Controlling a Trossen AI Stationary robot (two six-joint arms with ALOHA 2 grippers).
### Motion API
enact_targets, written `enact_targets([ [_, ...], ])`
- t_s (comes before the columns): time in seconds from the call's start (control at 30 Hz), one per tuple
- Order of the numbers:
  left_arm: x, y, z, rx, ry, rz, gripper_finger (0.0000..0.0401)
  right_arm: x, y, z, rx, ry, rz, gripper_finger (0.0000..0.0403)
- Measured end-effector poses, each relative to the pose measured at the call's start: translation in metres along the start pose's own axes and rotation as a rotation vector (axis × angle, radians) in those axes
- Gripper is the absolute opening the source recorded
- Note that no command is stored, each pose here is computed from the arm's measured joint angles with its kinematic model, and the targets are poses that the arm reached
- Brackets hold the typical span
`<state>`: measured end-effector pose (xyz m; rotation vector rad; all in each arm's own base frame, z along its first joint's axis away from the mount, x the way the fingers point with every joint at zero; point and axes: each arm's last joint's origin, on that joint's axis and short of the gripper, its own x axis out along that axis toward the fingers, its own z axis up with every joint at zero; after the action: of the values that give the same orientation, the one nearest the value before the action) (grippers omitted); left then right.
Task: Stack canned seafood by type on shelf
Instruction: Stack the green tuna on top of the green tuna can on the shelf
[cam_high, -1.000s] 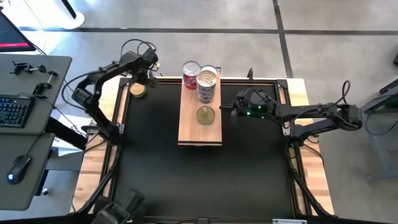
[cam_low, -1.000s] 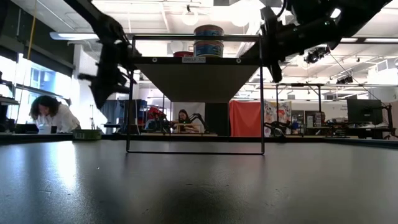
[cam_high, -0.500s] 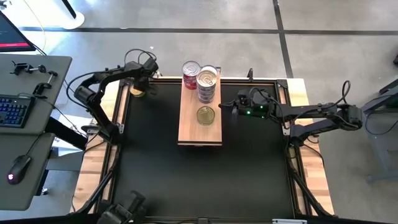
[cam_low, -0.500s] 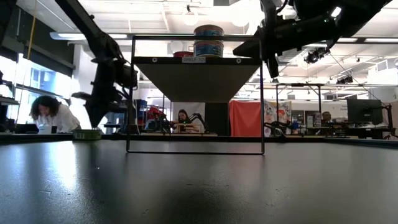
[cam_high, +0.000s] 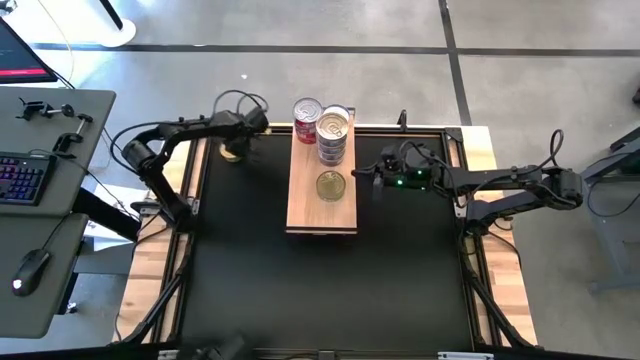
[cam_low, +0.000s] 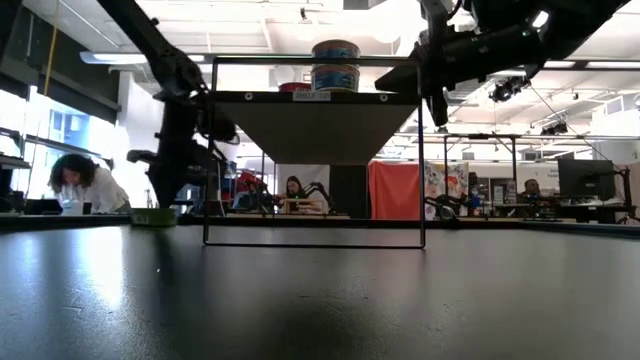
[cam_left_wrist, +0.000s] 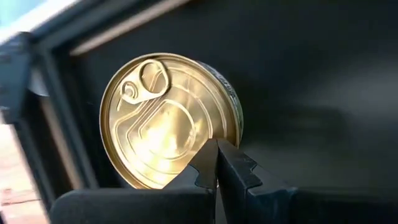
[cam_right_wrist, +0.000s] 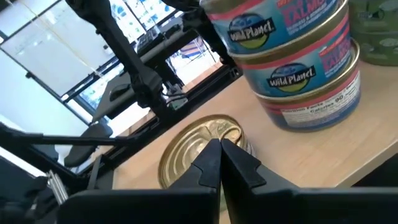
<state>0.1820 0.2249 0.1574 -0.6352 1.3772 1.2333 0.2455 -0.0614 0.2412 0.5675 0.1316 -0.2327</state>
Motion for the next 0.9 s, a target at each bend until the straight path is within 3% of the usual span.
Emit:
enact_targets([
  [0.17,-0.015,-0.034,-0.022,0.068,0.049,-0.037,0.0000,0.000,0.000,-0.002,-0.025,0.032,0.012,0.0000],
  [0.47,-0.046,-0.088,-0.091,0.202,0.191,0.000,0.0000,0.000,0.001,-0.004,-0.047,0.083,0.088,0.0000],
  [0.67,-0.070,-0.123,-0.155,0.220,0.262,-0.019,0.0000,-0.001,0.004,-0.006,-0.055,0.139,0.190,0.0000],
  [0.9,-0.097,-0.152,-0.250,0.227,0.278,-0.095,0.0000,-0.003,0.018,-0.011,-0.076,0.196,0.326,0.0000],
])
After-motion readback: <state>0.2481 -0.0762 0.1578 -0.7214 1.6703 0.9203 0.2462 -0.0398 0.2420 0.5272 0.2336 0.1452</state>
